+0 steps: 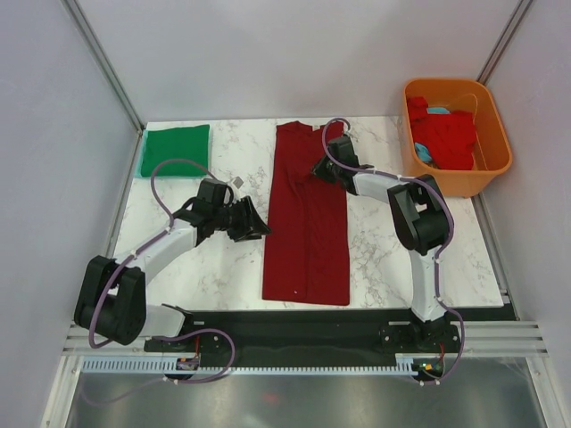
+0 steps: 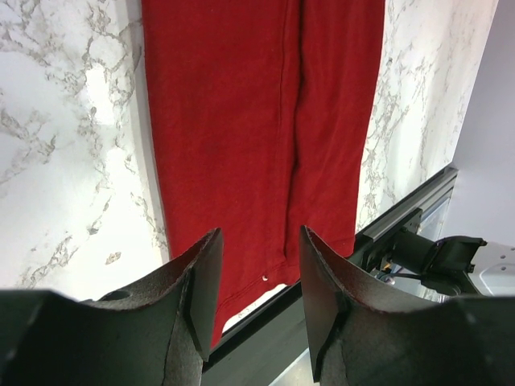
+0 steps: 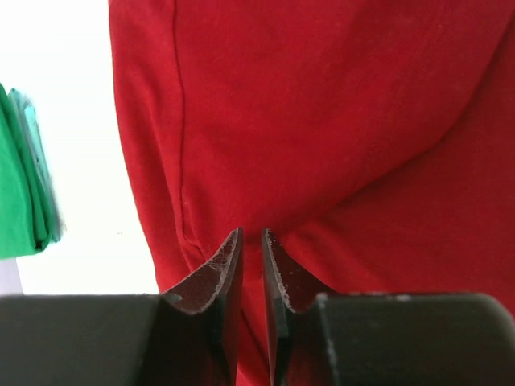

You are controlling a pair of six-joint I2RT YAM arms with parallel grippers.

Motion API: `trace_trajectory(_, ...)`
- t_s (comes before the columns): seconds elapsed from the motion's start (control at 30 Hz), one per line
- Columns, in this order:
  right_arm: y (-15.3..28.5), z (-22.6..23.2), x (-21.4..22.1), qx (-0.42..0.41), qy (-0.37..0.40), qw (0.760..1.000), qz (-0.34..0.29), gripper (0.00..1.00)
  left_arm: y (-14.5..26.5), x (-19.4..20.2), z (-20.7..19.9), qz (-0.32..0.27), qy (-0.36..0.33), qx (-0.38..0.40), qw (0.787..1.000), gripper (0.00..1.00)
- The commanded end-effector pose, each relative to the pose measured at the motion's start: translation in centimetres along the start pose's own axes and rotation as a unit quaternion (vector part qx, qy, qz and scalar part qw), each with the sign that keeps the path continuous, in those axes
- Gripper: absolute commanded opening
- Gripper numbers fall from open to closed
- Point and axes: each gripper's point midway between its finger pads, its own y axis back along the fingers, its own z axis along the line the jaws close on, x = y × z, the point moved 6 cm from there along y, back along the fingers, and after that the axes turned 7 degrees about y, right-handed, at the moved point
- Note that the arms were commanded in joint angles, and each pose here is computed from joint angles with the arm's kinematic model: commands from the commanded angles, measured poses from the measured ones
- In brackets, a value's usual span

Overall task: Fold and stack the t-shirts
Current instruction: Fold the tshirt

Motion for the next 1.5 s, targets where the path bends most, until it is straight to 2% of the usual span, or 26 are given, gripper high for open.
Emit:
trace_trajectory(0.0, 1.1, 1.2, -1.2, 0.005, -0.01, 0.999, -0.04, 0.22, 1.0, 0.0, -0.6, -0.007, -0.028, 0.022, 0.999, 0.5)
trace_trajectory(0.43, 2.3, 1.2, 0.1, 0.027, -0.022, 0.998, -0.049, 0.13, 1.0, 0.4, -0.4, -0.001, -0.026, 0.023, 0.999, 0.5)
trace_trajectory(0.87, 2.0, 0.4, 0.2, 0.059, -0.037, 0.996, -0.062, 0.11, 1.0, 0.5, -0.1, -0.001, -0.028, 0.021, 0.999, 0.5)
trace_trajectory(1.47, -0.2, 1.4, -0.1, 0.058, -0.047, 0.995, -0.063, 0.17, 0.8, 0.4, 0.0, -0.001, -0.031, 0.018, 0.999, 0.5)
